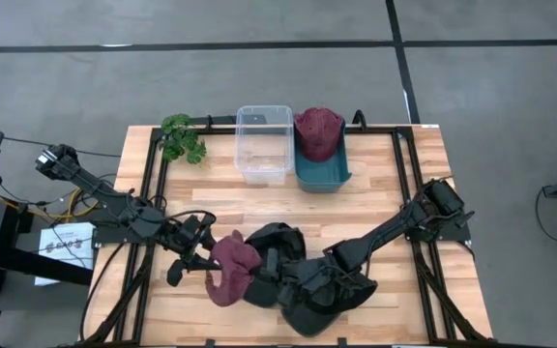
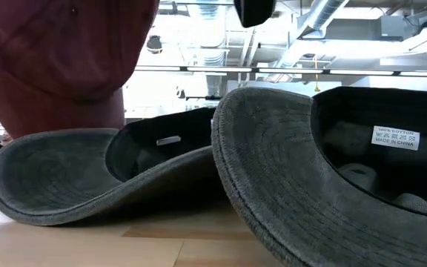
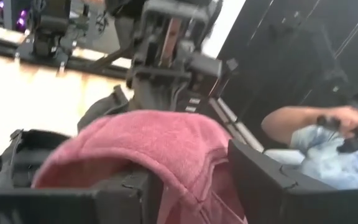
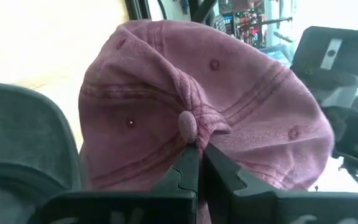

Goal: Pick & Place hat
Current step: Put the red cap into the blue bin

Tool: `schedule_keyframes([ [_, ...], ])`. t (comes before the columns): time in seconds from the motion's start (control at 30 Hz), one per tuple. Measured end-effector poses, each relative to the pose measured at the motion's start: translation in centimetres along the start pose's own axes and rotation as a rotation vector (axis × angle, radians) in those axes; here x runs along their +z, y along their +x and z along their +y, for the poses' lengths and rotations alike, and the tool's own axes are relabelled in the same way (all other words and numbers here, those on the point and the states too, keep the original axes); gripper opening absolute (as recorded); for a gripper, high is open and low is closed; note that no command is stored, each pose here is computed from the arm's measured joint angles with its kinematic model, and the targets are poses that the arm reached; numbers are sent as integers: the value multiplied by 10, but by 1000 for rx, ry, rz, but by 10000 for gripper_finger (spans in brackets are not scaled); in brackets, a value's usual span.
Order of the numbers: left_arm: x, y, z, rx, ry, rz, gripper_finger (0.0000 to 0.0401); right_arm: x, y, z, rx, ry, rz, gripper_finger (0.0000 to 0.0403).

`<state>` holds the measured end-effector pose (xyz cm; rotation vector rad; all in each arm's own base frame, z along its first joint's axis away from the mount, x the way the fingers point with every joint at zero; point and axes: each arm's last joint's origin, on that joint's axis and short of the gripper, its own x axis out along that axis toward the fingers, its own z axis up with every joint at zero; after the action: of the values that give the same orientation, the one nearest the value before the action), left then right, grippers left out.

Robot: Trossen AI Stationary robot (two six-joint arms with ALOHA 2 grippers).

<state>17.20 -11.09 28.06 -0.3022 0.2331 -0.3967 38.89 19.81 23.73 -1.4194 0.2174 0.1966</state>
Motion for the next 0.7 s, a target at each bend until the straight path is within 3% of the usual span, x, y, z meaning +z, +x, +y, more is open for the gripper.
schedule_keyframes([
  [0.3, -19, -3, 3, 89, -16, 166, 150, 12, -30, -8, 79, 23, -2, 0],
  [0.7, -29, -7, 12, 306, -14, 214, 107, 18, -79, -33, 179, 151, -72, 0],
])
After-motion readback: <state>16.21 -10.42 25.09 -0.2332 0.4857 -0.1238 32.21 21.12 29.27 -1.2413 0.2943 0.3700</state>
